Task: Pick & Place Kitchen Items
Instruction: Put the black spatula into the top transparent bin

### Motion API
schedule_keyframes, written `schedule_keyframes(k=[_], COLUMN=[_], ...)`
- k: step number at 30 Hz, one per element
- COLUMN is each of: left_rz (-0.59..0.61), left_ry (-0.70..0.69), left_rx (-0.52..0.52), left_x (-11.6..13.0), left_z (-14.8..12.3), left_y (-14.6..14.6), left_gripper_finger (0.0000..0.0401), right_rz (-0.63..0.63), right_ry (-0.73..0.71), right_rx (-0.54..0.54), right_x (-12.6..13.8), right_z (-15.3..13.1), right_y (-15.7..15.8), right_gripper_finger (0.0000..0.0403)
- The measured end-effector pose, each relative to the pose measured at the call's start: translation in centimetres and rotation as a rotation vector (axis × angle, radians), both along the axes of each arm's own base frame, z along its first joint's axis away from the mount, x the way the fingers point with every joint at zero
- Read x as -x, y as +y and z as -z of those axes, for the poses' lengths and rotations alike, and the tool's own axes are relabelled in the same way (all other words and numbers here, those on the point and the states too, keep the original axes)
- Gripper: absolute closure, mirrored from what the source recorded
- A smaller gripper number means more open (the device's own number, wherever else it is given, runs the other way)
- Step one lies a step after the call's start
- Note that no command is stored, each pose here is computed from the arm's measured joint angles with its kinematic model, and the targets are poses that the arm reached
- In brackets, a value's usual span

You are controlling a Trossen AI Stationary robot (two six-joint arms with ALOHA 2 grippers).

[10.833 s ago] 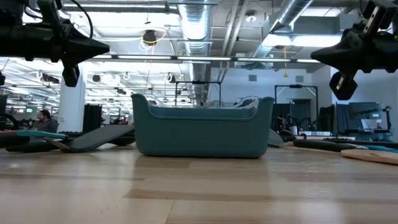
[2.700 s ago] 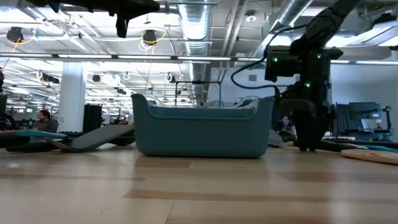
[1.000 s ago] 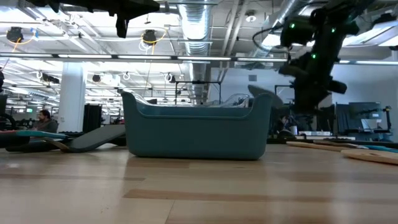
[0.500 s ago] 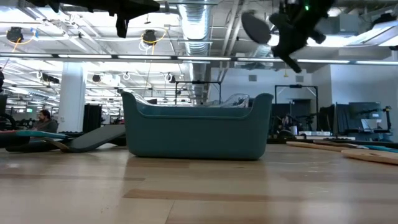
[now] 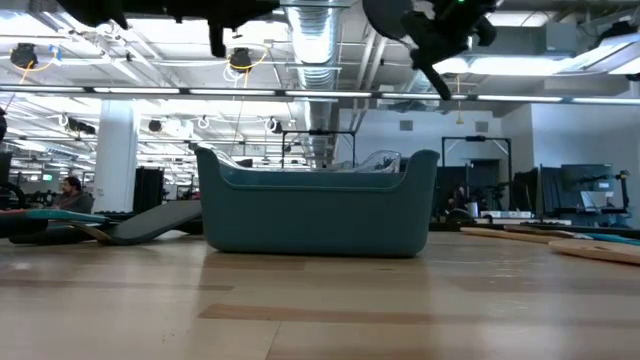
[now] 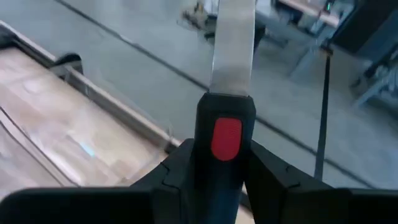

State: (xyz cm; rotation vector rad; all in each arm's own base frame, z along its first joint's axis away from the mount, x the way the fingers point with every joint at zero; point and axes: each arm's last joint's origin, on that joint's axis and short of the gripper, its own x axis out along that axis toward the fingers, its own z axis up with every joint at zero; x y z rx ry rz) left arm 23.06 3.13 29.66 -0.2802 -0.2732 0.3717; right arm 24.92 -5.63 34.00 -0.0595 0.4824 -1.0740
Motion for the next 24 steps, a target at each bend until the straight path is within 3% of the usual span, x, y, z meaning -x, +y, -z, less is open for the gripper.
schedule_keyframes(k=[10, 16, 20, 24], left_rz=[-0.061, -0.08, -0.109, -0.137], left_ry=[-0.132, -0.101, -0.049, -0.005], left_rx=[-0.012, -0.186, -0.314, -0.377], left_x=[-2.4, -4.0, -5.4, -6.9], left_z=[0.5, -1.4, -2.2, -2.3], left_y=[1.1, 0.9, 0.7, 0.9], left_gripper_finger=[0.0399, 0.0389, 0.0357, 0.0315], right_rz=[-0.155, -0.17, -0.165, -0.168], right_ry=[-0.043, -0.034, -0.032, -0.029], right_rx=[0.162, 0.154, 0.149, 0.147], right_x=[-3.9, -4.4, -4.3, -4.3], right_z=[-0.6, -0.1, -0.1, 0.0], right_y=[2.3, 2.7, 2.7, 2.7], right_gripper_finger=[0.0303, 0.0303, 0.0303, 0.0303])
